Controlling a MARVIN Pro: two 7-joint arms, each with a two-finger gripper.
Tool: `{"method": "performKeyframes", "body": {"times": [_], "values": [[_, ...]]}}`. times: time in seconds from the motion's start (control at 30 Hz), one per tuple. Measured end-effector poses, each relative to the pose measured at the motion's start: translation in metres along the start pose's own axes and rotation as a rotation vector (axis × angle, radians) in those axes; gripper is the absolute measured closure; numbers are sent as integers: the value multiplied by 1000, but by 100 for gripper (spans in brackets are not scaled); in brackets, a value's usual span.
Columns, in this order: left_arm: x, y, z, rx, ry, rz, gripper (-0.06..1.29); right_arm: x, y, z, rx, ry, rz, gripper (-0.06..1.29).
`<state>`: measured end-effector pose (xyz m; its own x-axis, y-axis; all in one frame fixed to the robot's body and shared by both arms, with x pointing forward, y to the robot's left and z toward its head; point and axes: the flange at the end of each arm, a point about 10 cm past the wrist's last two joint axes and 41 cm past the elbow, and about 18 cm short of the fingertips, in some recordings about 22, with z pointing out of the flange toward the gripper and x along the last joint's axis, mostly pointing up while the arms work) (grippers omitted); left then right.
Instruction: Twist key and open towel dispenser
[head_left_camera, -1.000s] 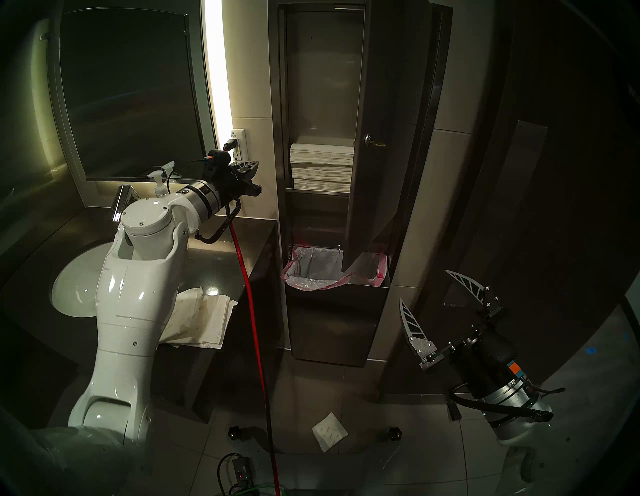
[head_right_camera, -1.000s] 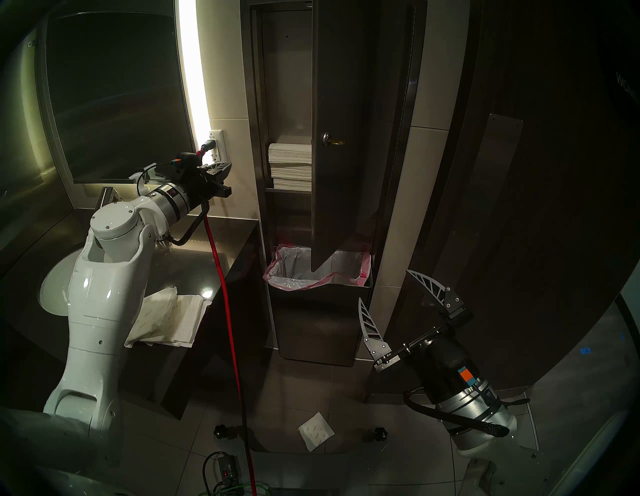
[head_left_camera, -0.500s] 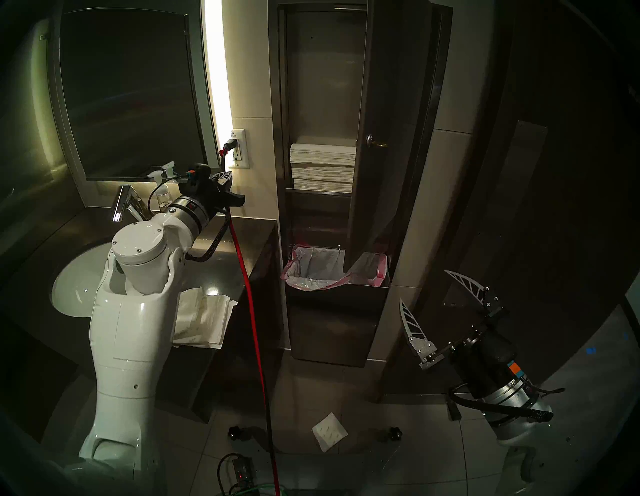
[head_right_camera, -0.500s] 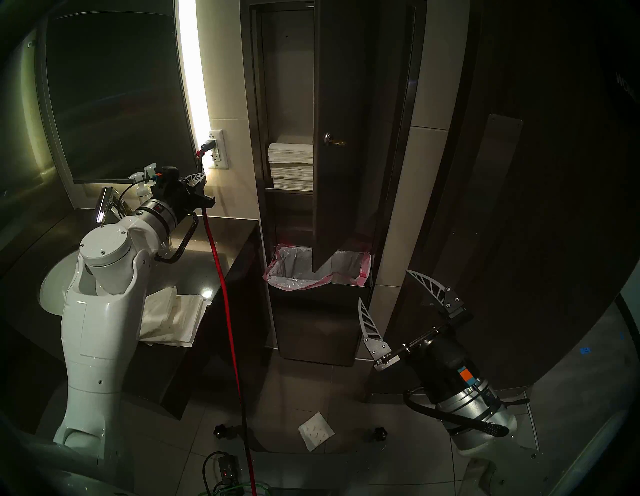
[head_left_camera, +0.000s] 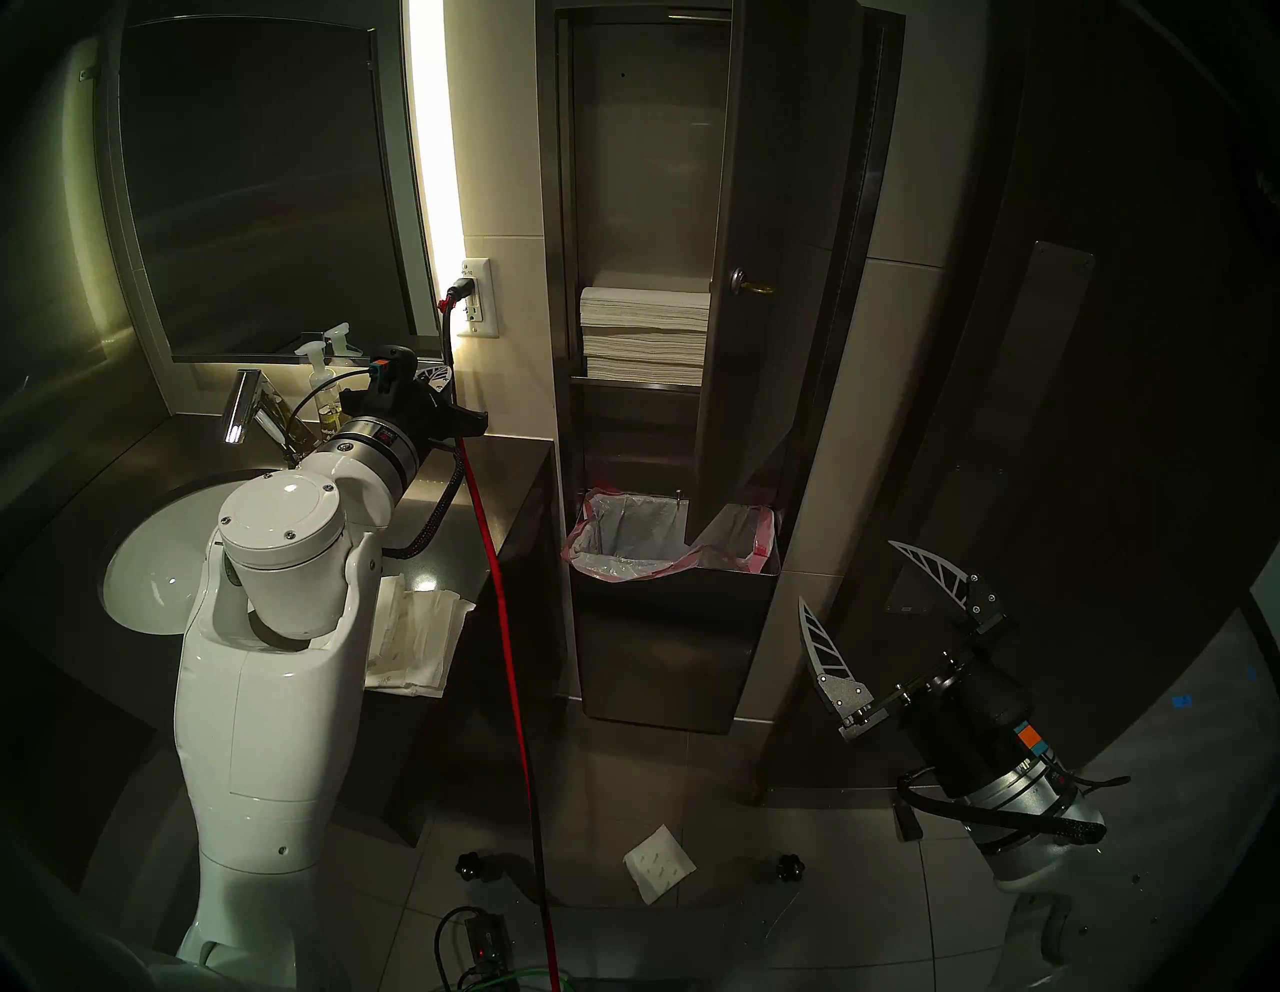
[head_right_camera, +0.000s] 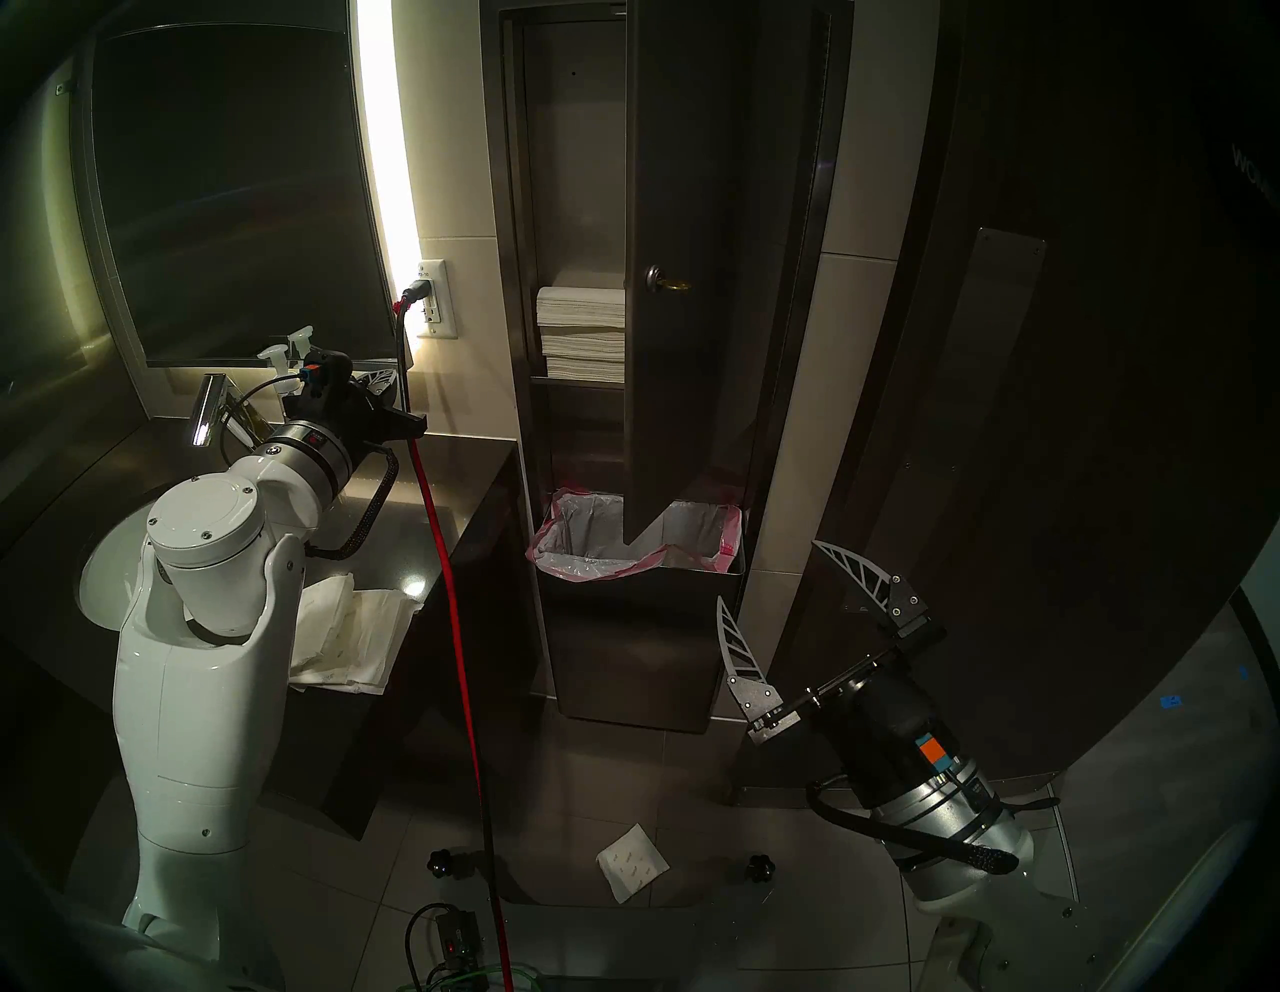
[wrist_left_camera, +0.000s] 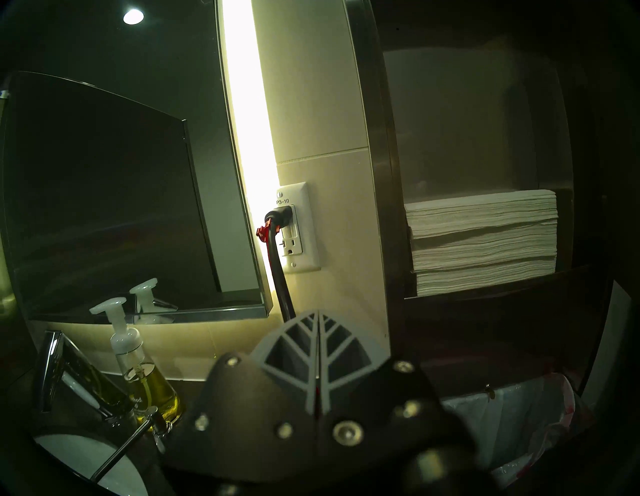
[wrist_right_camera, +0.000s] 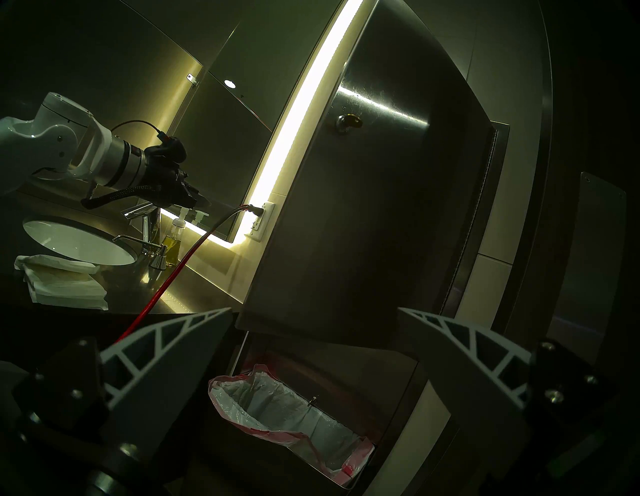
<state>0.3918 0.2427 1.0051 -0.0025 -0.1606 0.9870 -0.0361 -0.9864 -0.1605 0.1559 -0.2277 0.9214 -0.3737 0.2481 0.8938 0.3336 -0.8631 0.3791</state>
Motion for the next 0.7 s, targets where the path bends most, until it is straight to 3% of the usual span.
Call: {"method": "performKeyframes", "body": {"times": [0.7], "values": [[1, 3, -5, 44, -28, 9, 125, 0, 0, 0, 1, -1, 1, -2]]}}
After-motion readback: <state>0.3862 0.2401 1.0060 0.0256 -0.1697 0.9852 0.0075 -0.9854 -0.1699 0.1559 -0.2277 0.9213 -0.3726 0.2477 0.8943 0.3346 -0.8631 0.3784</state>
